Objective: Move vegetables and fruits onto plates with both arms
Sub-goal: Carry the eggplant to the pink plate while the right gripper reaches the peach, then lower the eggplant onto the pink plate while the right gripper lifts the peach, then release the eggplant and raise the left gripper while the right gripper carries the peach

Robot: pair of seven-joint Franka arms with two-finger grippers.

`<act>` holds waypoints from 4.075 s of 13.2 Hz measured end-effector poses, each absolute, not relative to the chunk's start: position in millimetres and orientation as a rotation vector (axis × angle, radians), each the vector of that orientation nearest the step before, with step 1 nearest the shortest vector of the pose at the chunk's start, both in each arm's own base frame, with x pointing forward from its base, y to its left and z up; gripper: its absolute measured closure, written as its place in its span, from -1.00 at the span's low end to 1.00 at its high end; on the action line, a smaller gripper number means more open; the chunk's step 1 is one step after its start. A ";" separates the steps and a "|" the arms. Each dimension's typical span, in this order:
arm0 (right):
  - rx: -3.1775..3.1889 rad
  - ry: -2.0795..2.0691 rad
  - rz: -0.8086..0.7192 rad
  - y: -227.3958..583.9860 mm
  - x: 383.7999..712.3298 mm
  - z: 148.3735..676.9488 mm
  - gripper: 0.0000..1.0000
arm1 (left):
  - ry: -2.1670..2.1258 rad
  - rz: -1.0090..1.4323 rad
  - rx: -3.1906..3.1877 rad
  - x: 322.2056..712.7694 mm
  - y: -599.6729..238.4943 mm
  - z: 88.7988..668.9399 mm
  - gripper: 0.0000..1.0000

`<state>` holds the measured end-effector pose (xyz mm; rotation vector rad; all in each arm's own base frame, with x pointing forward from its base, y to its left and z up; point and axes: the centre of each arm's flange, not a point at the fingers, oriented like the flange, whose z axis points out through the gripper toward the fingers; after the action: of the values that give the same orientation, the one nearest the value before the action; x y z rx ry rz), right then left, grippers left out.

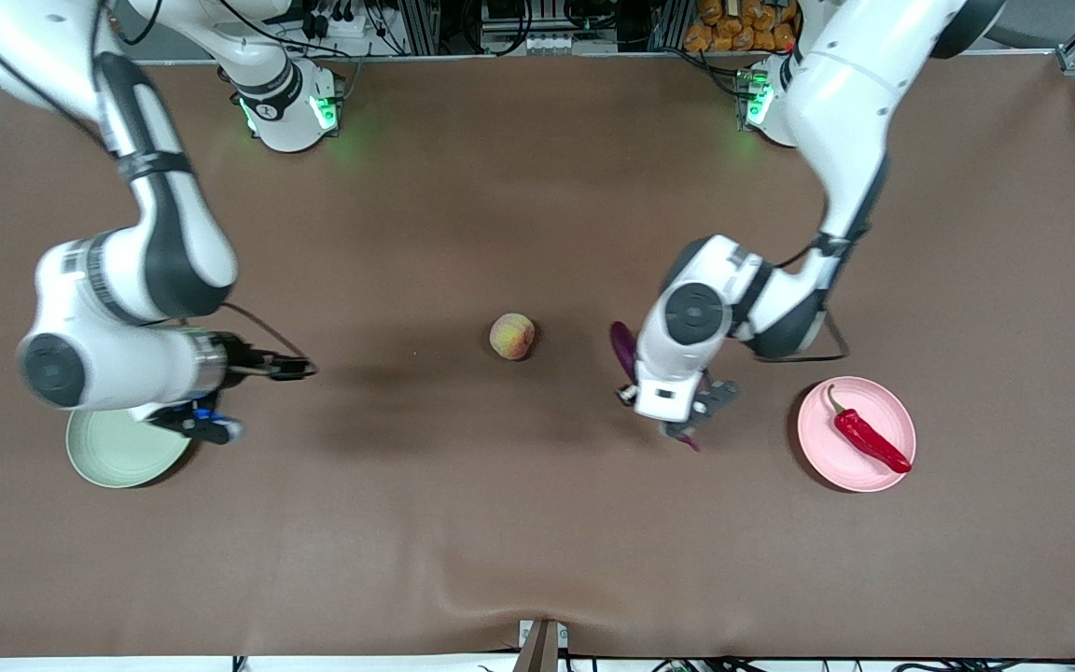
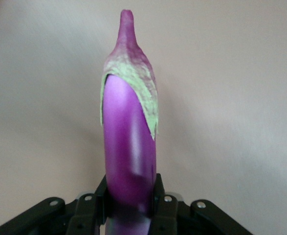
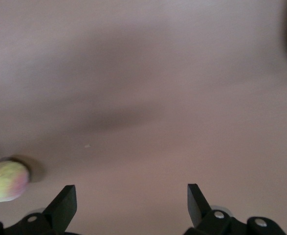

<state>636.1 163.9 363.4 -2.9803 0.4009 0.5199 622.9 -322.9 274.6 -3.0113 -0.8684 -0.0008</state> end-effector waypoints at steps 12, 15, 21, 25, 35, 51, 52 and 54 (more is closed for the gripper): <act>-2.765 1.096 0.401 399.0 567.8 280.1 -1.00 | -0.669 0.088 -3.029 688.1 -29.6 275.6 0.28; -2.753 1.117 0.375 413.1 558.1 253.0 -1.00 | -0.711 0.065 -3.038 692.1 -20.3 257.6 0.28; -2.749 1.123 0.339 430.9 535.7 221.6 -1.00 | -0.717 0.057 -3.050 695.7 -30.7 244.9 0.28; -2.755 1.125 0.330 428.1 537.8 219.7 -0.37 | -0.706 0.070 -3.055 697.2 -34.4 235.5 0.28; -3.100 0.437 0.418 92.7 671.6 316.6 -0.33 | -0.711 0.028 -3.070 707.3 -33.7 233.8 -0.74; -3.232 -0.132 0.131 -132.1 698.5 267.6 -0.33 | -0.402 -0.166 -3.066 676.3 -42.6 474.0 -1.00; -3.231 -0.131 0.129 -132.8 698.8 262.3 -0.46 | -0.388 -0.174 -3.056 666.9 -44.3 496.6 -1.00; -3.230 -0.129 0.135 -133.7 698.5 258.1 -0.89 | -0.359 -0.194 -3.041 647.6 -51.5 536.9 -1.00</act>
<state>698.5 -133.7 258.1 -3.2298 -0.1290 0.1348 647.6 -51.5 536.9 -3.0409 -0.3588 -0.1942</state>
